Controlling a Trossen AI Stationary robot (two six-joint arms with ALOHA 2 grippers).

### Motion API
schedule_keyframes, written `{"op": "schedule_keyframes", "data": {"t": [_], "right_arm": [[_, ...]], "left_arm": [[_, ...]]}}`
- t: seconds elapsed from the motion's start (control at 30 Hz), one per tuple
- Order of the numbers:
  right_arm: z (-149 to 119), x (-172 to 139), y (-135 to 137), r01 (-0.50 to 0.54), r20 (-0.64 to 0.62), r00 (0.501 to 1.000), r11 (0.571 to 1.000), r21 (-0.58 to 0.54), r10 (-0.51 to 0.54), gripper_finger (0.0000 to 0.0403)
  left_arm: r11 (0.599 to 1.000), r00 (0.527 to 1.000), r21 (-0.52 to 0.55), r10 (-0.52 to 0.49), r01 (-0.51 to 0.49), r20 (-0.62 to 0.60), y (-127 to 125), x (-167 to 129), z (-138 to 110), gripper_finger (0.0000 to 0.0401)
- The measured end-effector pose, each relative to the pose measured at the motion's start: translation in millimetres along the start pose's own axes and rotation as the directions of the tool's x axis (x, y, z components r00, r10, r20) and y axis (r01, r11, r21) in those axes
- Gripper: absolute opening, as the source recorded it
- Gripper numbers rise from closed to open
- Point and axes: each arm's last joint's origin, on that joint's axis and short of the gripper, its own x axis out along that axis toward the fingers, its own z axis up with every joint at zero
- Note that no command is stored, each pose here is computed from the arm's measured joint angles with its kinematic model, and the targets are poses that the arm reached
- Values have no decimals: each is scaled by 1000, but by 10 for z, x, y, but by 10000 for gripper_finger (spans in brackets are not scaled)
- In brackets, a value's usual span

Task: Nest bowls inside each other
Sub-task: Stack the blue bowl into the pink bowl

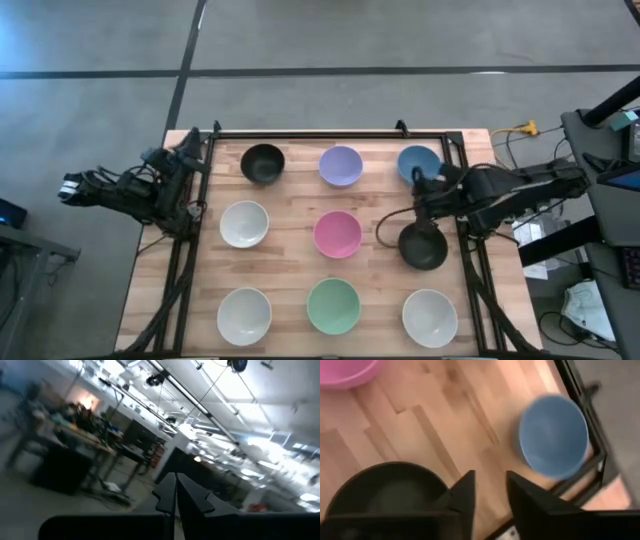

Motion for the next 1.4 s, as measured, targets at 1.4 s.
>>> {"op": "schedule_keyframes", "data": {"t": [1.4], "right_arm": [[447, 1926, -958, -57, -341, 922, 938, 343, 181, 191]], "left_arm": [[999, 1000, -29, 14, -13, 21, 63, 7, 134, 0]]}}
